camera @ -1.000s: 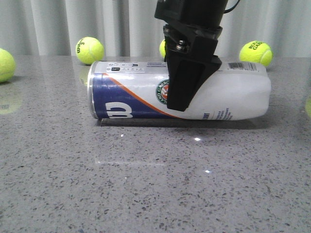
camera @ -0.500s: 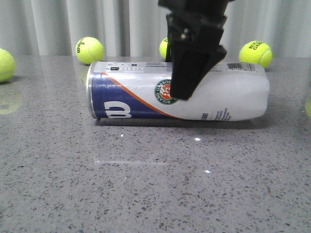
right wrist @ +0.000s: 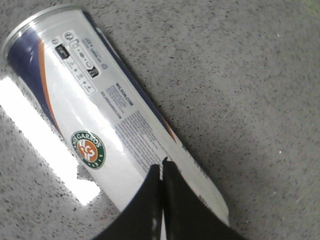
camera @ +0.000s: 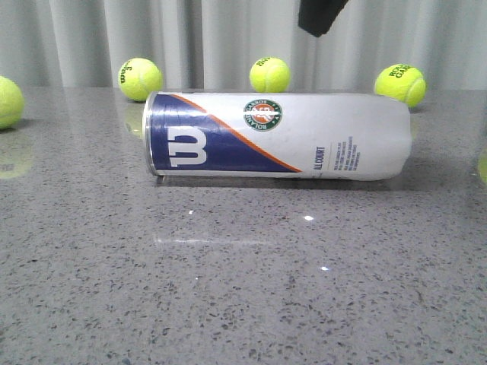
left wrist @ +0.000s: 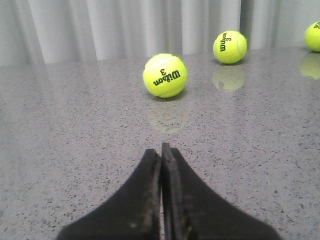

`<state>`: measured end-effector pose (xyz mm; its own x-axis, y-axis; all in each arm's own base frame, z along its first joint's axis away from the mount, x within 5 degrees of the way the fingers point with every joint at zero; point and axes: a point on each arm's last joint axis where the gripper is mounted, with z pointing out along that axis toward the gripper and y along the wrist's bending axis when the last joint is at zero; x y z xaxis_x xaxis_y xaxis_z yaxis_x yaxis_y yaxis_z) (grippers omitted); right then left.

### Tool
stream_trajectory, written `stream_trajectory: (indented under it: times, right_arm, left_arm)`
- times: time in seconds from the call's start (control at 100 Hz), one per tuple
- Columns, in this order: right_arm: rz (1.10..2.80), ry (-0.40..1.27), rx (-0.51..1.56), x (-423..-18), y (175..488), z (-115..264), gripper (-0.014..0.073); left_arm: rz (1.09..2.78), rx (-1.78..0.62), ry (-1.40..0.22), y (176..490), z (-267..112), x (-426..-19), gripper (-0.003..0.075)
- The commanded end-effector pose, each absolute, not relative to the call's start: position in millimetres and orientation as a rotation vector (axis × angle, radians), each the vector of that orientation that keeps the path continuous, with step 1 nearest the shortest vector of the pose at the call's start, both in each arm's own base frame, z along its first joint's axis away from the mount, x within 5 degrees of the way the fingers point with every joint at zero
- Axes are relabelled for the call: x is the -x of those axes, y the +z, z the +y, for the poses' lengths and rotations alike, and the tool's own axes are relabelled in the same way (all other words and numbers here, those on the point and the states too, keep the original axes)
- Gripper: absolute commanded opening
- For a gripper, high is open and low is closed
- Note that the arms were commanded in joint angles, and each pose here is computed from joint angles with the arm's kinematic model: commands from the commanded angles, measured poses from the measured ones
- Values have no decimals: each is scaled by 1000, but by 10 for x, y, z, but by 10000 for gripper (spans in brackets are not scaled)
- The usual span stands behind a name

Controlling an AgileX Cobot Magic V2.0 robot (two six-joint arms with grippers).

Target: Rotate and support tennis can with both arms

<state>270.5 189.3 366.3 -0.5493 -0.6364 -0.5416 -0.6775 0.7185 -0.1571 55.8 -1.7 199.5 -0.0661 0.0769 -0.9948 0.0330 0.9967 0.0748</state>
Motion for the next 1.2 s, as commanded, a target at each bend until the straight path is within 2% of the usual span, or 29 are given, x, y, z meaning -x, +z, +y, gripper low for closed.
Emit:
stream_trajectory:
  times: [0.0, 0.12, 0.31, 0.54, 0.9, 1.19]
  right_arm:
    - [2303, 173, 769, -2634, 3953, 1813, -62]
    - [2348, 261, 536, -2600, 3956, 1765, -62]
    - [2365, 282, 343, -2424, 3813, 1588, -62]
    - [2315, 320, 226, -2081, 3652, 1312, -62]
    - [2153, 322, 148, -1528, 3617, 834, -62]
    - [2048, 332, 135, -1083, 3454, 488, -62]
  left_arm:
    - [1571, -69, 33, 1927, -13, -550, -20]
    - [1571, -69, 33, 1927, -13, -550, -21]
    - [1571, -69, 33, 1927, -13, -550, -21]
    - [1571, -69, 33, 1927, -13, -550, -21]
    - [1571, -69, 33, 1927, -13, -550, -21]
    - [1566, -68, 35, 1932, -12, -551, -21]
